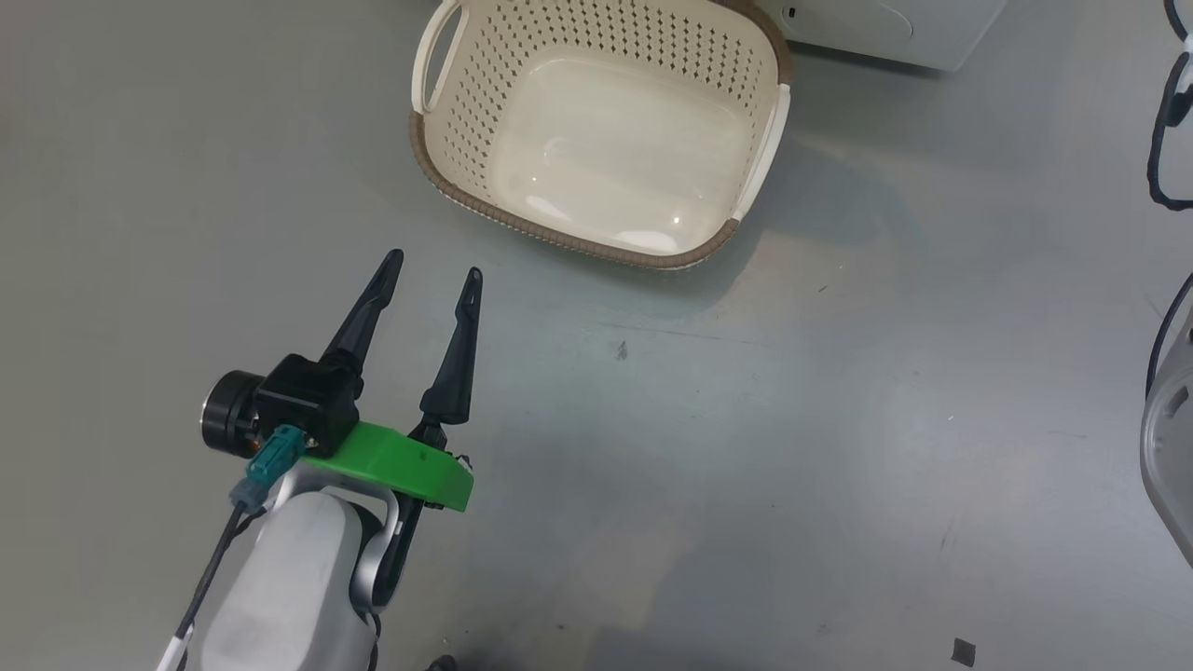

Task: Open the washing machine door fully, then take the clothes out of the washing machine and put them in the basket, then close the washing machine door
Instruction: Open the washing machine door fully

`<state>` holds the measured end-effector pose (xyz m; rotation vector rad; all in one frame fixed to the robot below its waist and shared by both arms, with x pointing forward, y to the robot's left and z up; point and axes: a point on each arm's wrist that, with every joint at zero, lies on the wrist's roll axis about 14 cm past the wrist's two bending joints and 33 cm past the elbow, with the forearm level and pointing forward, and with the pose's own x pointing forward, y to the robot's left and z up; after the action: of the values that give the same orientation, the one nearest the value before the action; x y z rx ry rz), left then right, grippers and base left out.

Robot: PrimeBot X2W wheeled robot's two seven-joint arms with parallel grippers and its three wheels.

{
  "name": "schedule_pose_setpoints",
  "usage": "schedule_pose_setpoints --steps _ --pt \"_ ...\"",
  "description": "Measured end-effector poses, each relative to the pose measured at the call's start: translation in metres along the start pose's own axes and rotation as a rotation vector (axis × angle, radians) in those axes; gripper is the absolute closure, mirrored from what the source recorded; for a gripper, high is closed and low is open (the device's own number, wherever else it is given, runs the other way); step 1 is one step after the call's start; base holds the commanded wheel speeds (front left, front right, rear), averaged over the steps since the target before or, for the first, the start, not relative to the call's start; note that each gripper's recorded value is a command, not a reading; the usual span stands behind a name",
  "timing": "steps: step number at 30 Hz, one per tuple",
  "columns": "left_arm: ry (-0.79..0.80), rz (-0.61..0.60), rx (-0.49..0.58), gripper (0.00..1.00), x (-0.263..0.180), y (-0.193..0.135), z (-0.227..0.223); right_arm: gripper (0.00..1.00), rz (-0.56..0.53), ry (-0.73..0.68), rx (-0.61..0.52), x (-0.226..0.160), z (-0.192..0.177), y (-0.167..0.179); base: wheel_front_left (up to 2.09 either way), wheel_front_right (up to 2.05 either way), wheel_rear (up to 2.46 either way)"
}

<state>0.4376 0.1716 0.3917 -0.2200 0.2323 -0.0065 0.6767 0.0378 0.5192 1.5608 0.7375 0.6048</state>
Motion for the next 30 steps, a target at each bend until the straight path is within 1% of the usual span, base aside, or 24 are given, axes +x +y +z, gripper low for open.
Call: schedule_pose_setpoints --steps 12,30 --pt "-0.038 -0.014 0.021 0.00 -0.004 -0.005 0.015 1.00 -0.048 0.023 0.025 -0.015 -0.015 -0.012 0.00 0.00 0.00" --pt "-0.076 -0.033 0.018 0.00 -0.013 -0.013 0.030 1.00 -0.066 0.070 0.014 -0.034 -0.037 -0.004 0.00 0.00 0.00"
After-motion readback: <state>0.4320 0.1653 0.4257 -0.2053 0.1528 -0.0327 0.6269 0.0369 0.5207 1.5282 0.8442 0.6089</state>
